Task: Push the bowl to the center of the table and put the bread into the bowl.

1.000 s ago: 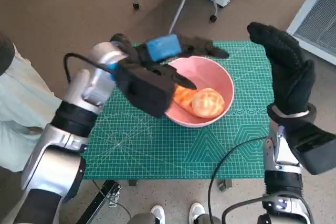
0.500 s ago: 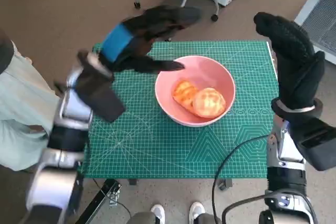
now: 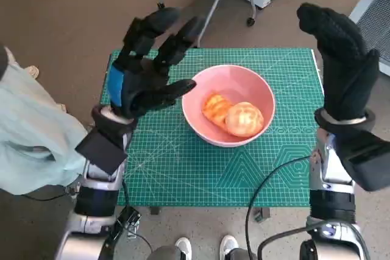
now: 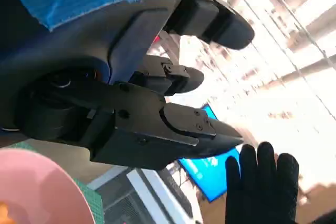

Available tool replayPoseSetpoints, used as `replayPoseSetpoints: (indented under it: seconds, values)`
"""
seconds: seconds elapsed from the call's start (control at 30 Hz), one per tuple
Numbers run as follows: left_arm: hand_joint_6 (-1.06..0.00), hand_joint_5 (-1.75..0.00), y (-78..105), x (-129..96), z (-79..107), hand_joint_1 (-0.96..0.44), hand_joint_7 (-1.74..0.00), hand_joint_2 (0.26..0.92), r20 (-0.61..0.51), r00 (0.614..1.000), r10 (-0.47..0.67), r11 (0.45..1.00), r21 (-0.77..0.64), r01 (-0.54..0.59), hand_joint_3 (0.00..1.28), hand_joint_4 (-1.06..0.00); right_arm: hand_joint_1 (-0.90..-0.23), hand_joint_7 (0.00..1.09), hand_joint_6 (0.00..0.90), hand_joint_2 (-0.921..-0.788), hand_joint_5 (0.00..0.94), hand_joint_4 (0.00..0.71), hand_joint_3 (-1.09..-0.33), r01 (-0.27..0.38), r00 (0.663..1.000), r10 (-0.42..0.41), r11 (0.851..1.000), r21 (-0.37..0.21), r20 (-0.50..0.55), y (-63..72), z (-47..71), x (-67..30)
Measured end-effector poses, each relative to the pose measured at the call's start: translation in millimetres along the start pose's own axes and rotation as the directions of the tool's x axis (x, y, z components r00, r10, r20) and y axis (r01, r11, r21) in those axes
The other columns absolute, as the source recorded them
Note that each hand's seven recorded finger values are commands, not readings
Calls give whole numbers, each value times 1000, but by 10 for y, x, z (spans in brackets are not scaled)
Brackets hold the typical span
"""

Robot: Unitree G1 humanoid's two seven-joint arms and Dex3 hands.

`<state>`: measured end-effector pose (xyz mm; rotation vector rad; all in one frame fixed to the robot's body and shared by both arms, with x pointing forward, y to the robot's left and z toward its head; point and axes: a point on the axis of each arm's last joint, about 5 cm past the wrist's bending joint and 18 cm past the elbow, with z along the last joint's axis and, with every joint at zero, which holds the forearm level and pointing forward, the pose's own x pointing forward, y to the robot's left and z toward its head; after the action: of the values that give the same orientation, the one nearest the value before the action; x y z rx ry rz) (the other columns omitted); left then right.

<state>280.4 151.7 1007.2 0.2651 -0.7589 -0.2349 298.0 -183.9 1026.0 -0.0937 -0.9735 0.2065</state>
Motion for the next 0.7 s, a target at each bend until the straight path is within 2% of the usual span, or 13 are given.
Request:
replayPoseSetpoints:
  seconds: [0.7]
  values:
    - [-16, -70, 1, -24, 31, -66, -760, 921, -2, 1000, 29, 1000, 10, -29, 160, -319, -569, 729, 68, -921, 3, 346, -718, -18, 1000, 18, 1000, 13, -9, 38, -11, 50]
